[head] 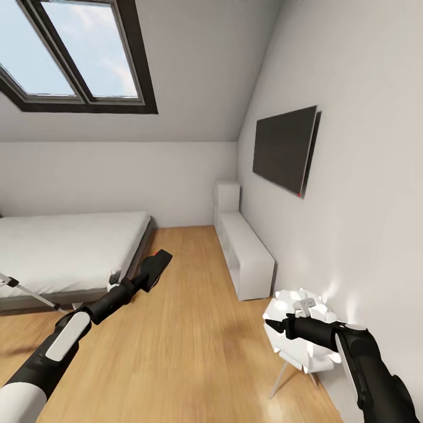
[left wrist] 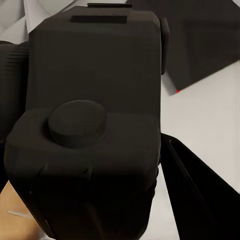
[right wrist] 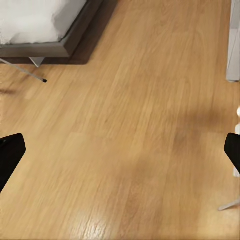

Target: Attach the digital camera to the camera tripod in the bedroom.

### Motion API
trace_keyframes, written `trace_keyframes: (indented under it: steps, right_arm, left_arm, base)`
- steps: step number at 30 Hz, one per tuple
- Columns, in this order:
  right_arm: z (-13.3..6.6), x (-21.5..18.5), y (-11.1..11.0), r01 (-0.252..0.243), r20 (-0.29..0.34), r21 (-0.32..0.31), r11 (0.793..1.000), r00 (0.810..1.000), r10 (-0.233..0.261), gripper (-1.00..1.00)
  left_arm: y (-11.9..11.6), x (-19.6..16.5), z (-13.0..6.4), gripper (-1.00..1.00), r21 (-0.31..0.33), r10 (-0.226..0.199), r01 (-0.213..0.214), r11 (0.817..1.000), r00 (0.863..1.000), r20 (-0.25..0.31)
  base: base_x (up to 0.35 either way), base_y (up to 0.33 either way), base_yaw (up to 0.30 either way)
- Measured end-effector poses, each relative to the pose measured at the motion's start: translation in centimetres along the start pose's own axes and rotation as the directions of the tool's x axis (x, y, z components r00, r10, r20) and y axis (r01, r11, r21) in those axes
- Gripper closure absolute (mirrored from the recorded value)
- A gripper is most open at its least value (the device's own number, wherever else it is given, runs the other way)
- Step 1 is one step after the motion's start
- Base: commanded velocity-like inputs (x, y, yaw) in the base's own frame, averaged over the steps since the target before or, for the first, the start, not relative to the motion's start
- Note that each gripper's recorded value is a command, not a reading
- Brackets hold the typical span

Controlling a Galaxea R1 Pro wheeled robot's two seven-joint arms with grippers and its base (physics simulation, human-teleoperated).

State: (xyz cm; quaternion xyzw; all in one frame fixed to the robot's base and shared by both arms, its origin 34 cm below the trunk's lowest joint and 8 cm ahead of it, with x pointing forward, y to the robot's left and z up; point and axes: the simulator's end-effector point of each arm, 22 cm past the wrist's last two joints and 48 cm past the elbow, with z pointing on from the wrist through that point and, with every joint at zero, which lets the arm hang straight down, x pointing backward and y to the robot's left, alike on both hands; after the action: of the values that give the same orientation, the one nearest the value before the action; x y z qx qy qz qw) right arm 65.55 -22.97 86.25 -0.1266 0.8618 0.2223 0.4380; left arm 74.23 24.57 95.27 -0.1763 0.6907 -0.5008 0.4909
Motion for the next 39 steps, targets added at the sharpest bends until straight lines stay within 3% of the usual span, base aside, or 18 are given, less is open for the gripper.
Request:
trace_keyframes:
  steps: [39]
  right_arm:
    - [-3.2, -4.7, 1.8, -0.003, 0.005, -0.005, 1.0, 1.0, 0.003, -1.0]
  left_arm:
    - [-5.0, -2.7, -0.3, 1.0, -0.001, 0.0, 0.0, 1.0, 1.0, -0.001]
  base:
    - [0.0, 0.0, 0.0]
